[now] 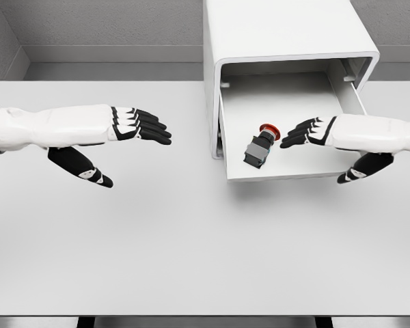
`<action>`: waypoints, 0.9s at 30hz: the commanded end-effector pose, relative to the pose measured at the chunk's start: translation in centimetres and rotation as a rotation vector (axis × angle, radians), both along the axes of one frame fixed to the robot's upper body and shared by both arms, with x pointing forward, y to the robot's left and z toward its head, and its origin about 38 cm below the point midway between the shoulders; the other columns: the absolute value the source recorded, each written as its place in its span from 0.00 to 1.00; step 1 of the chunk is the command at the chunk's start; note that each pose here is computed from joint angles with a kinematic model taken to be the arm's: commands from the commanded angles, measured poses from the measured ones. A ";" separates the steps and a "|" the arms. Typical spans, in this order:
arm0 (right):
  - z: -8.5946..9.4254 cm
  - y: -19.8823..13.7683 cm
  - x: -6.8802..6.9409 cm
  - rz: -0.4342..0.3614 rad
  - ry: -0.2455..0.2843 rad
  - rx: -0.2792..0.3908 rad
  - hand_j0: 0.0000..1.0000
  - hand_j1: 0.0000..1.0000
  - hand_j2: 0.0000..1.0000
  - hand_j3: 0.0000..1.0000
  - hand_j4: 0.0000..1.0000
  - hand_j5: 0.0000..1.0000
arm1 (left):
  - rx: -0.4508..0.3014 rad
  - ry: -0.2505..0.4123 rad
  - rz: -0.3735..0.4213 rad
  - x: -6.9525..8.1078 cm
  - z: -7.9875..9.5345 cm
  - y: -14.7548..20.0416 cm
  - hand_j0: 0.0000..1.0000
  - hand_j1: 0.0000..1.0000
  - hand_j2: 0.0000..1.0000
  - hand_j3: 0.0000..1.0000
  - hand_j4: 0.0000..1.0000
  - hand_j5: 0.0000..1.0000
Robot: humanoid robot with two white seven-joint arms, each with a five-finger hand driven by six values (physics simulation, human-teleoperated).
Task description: Slide open multi-storey tabletop storage cabinets and put open load switch and slide close multi-storey tabletop storage cabinets
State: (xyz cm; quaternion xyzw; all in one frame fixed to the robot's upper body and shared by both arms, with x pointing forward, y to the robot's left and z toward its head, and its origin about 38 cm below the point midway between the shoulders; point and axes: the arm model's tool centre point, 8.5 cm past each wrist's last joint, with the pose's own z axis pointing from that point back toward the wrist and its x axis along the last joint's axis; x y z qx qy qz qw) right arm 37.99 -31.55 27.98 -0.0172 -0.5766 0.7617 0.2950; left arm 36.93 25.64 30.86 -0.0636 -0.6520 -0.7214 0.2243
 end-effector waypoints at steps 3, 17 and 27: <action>0.0 -0.7 1.0 -0.034 -0.014 -0.010 1.00 1.00 1.00 1.00 1.00 1.00 | -0.006 0.005 0.003 0.0 0.1 0.0 1.00 1.00 1.00 1.00 1.00 1.00; -0.8 0.4 6.6 -0.107 -0.058 0.014 1.00 1.00 1.00 1.00 1.00 1.00 | -0.006 0.018 0.006 -0.1 -0.4 0.1 1.00 1.00 1.00 1.00 1.00 1.00; 0.5 1.5 4.1 -0.025 -0.099 -0.016 1.00 1.00 1.00 1.00 1.00 1.00 | -0.007 0.016 0.005 -0.1 -0.3 0.1 1.00 1.00 1.00 1.00 1.00 1.00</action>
